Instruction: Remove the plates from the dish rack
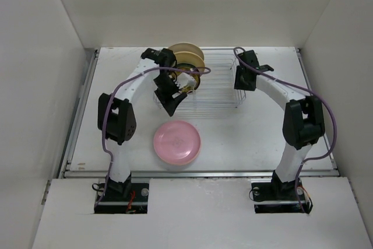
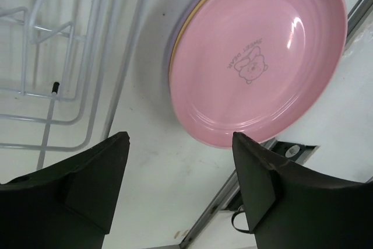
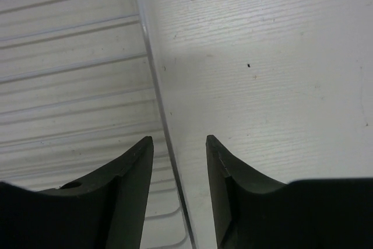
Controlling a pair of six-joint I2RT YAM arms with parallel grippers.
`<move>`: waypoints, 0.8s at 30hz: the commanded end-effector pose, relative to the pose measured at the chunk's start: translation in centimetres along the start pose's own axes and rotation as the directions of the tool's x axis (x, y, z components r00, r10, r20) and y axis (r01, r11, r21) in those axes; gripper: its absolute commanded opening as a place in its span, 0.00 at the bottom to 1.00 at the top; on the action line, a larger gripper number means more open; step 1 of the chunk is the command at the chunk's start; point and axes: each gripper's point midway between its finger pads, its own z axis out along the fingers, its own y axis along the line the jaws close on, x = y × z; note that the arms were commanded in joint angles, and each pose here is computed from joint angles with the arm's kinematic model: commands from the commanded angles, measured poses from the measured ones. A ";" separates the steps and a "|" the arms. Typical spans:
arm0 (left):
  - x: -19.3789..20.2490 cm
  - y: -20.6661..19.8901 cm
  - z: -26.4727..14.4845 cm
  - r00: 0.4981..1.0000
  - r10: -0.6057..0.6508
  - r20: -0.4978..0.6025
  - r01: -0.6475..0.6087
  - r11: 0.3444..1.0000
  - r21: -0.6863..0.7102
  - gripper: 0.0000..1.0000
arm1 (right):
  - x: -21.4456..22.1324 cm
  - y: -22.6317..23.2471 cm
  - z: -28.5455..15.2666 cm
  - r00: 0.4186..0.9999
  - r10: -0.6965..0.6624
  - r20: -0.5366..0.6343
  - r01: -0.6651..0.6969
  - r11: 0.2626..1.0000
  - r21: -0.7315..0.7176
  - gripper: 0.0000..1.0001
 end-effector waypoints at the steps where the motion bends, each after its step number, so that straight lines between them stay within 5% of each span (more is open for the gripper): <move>1: 2.1 -4.4 -4.6 0.992 -0.126 -0.010 0.127 0.985 0.115 0.68 | -4.0 1.0 -4.1 0.989 -0.037 0.143 0.039 0.999 -0.011 0.48; 3: 0.0 -0.9 -7.2 0.961 -0.208 0.184 0.213 0.977 -0.008 0.68 | -5.1 2.3 -6.1 0.975 -0.061 0.214 0.072 0.996 -0.044 0.51; 6: -1.4 4.8 -11.0 0.789 -0.412 0.456 0.487 0.872 -0.056 0.68 | -6.0 5.5 -9.0 0.941 -0.148 0.304 0.189 0.976 -0.109 0.55; 9: -0.7 8.8 -11.8 0.642 -0.536 0.548 0.672 0.738 -0.065 0.68 | -6.3 10.1 -11.8 0.880 -0.261 0.398 0.356 0.916 -0.186 0.57; 13: -0.7 13.3 -8.8 0.604 -0.623 0.496 0.751 0.654 -0.093 0.68 | -5.3 17.7 -11.8 0.828 -0.349 0.439 0.514 0.787 -0.341 0.54; 24: -0.4 15.8 -3.8 0.575 -0.729 0.372 0.796 0.603 -0.050 0.51 | -7.4 23.6 -7.4 0.825 -0.343 0.449 0.529 0.746 -0.404 0.47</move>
